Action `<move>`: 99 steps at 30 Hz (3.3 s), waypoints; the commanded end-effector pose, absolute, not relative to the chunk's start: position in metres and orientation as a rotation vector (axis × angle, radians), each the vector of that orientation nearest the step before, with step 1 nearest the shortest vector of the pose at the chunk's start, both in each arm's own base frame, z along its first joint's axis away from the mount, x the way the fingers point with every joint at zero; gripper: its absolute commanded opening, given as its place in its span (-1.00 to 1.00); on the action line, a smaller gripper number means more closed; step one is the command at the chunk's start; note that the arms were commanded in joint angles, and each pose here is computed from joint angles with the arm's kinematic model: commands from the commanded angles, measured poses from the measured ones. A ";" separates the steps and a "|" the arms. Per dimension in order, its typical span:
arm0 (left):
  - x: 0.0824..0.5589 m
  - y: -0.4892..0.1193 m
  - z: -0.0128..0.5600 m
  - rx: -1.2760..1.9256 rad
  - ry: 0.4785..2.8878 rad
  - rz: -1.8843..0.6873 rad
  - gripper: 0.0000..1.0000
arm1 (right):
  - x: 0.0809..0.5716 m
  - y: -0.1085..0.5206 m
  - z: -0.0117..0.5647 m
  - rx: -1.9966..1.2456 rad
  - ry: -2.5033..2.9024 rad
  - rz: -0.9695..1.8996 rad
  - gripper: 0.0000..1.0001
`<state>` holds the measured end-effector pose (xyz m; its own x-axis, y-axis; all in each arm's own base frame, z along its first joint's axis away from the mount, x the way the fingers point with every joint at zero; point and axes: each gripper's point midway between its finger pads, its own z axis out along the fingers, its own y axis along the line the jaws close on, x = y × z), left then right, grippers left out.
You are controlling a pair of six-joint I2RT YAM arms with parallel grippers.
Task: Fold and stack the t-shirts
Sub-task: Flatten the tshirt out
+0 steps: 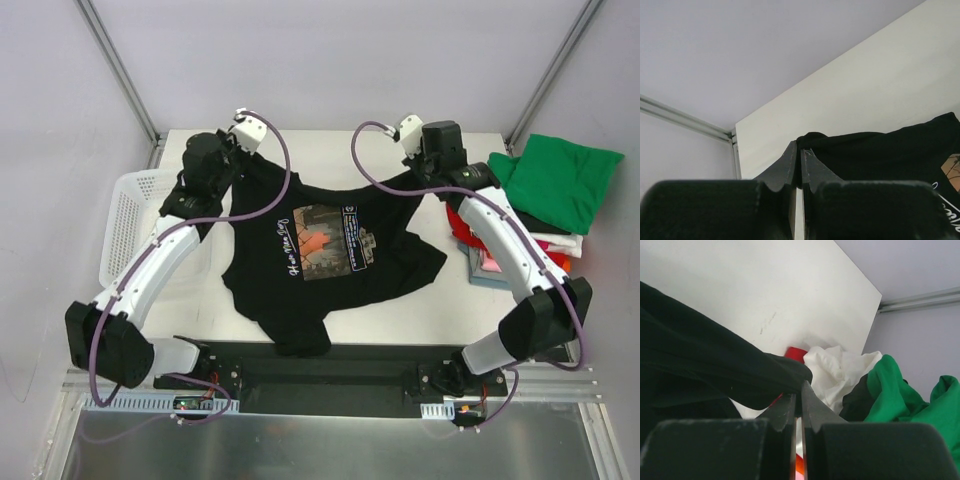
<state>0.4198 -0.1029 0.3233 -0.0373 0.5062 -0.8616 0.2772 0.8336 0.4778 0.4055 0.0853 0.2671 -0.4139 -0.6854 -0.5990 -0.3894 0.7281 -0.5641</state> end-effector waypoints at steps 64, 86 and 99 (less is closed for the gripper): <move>0.514 -0.086 0.250 0.643 1.800 0.391 0.99 | 0.506 0.077 0.215 -0.822 2.146 -0.584 0.48; 0.341 -0.188 0.112 1.252 1.981 0.062 0.99 | 0.378 0.062 0.079 -1.084 2.607 -0.387 0.93; 0.290 -0.188 0.066 1.443 2.076 0.039 0.99 | 0.364 0.061 0.049 -1.182 2.701 -0.297 0.93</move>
<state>0.3051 -0.1924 0.0764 -0.2183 0.8436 -0.4906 0.8165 0.4333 0.3816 0.3698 0.0598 0.0545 -0.6730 -0.7331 -0.0983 -0.6828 0.6669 -0.2985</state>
